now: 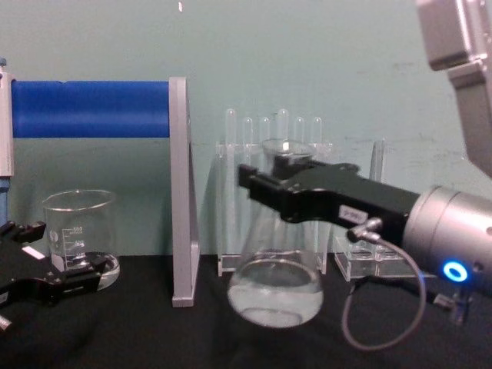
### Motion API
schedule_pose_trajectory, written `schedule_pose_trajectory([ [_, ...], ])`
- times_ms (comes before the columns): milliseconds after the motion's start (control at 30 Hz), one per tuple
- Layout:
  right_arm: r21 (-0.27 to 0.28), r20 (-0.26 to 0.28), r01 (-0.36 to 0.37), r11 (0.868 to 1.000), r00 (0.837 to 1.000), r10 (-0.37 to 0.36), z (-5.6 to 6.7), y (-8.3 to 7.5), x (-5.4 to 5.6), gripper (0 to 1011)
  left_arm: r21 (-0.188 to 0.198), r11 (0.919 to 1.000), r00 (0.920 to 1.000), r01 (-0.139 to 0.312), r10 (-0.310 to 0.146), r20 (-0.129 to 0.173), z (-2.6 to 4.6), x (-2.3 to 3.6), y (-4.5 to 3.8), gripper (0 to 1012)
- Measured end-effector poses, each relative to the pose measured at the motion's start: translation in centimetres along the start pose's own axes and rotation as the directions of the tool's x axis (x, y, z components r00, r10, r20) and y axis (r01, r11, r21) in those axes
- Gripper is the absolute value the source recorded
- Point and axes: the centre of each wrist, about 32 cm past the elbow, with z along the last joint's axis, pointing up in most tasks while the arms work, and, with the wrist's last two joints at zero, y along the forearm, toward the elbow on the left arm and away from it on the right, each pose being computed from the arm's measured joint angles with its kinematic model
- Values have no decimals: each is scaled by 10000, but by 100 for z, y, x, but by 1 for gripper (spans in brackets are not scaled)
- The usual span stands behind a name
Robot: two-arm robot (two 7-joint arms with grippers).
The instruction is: Grasp the erlenmeyer flask with one hand, shake it three times, then place it back.
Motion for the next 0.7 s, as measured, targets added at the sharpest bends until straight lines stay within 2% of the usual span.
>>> schedule_pose_trajectory([
  [167, 4, 188, 760, 9971, 9969, -760, 6, -47, 133, 447, 0, 10000, 10000, 0, 0, 1, 0, 0, 0, 1001],
  [267, -19, 350, 1367, 9906, 9900, -1365, 8, -97, 241, 446, 0, 10000, 10000, 0, 0, 0, 0, 0, 0, 1001],
  [300, -19, 350, 1367, 9906, 9900, -1365, 8, -97, 241, 447, 0, 10000, 10000, 0, 0, 0, 0, 0, 0, 1001],
  [467, -83, 619, 2235, 9747, 9729, -2226, 11, -190, 400, 446, 0, 10000, 10000, 0, 0, 0, 0, 0, 0, 1001],
  [500, -83, 619, 2235, 9747, 9729, -2226, 11, -190, 400, 446, 0, 10000, 10000, 0, 0, 0, 0, 0, 0, 1001],
  [700, -163, 853, 3001, 9538, 9508, -2978, 4, -298, 539, 446, -1, 10000, 10000, 0, 0, 0, 0, 0, 0, 1001],
])
